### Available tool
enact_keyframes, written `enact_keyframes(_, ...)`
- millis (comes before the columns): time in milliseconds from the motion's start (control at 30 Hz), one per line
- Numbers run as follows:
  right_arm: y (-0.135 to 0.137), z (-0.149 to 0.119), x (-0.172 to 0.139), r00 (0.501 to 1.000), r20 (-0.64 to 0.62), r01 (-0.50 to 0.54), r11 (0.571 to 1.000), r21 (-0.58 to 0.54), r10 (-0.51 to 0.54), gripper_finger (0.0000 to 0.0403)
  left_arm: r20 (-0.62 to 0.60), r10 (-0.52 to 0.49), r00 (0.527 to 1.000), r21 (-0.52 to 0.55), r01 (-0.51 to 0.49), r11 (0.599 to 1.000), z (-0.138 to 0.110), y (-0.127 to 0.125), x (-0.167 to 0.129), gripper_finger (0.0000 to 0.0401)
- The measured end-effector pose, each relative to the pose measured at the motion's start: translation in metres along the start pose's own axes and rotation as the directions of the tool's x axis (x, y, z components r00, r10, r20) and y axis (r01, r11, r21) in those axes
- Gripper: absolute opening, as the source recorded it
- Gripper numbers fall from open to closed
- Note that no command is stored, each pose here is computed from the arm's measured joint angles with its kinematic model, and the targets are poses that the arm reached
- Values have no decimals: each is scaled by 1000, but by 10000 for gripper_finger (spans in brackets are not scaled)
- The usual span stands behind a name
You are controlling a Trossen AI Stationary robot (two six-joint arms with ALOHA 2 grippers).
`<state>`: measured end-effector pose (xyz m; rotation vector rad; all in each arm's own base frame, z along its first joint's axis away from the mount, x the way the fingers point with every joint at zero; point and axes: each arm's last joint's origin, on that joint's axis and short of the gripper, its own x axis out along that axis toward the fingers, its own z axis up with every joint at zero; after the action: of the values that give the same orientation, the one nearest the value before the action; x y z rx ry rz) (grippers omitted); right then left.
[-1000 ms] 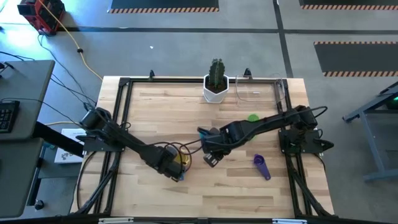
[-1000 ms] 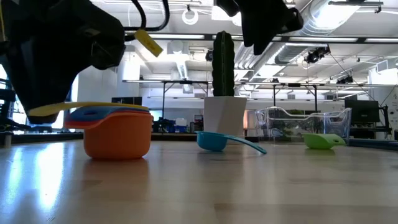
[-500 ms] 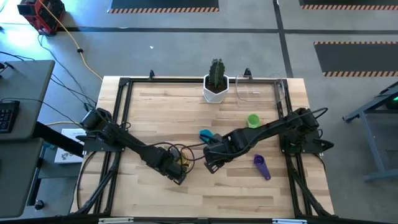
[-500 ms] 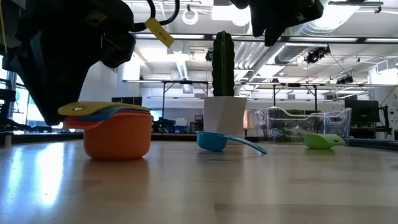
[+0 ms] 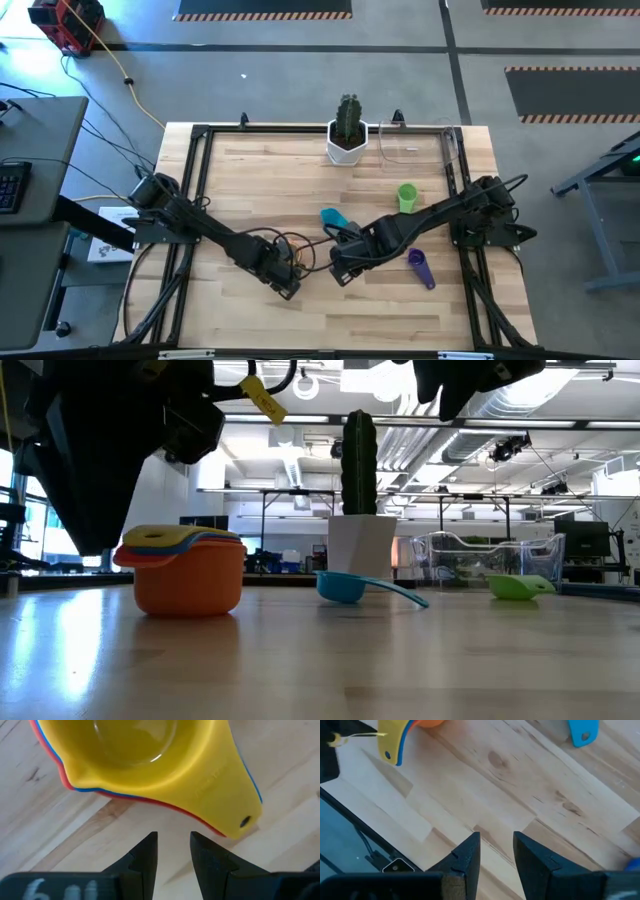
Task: Nest measuring cups in basket
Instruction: Put the green measuring cup on top of the yellow measuring cup
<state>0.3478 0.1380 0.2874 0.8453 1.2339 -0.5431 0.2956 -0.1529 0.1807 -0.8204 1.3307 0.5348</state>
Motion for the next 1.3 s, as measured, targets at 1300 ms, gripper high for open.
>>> enact_keyframes(1300,-50,23,-9,880,100,449,882,142,-464,108,355,-327,876,325,212,922,-24,104,-193,104)
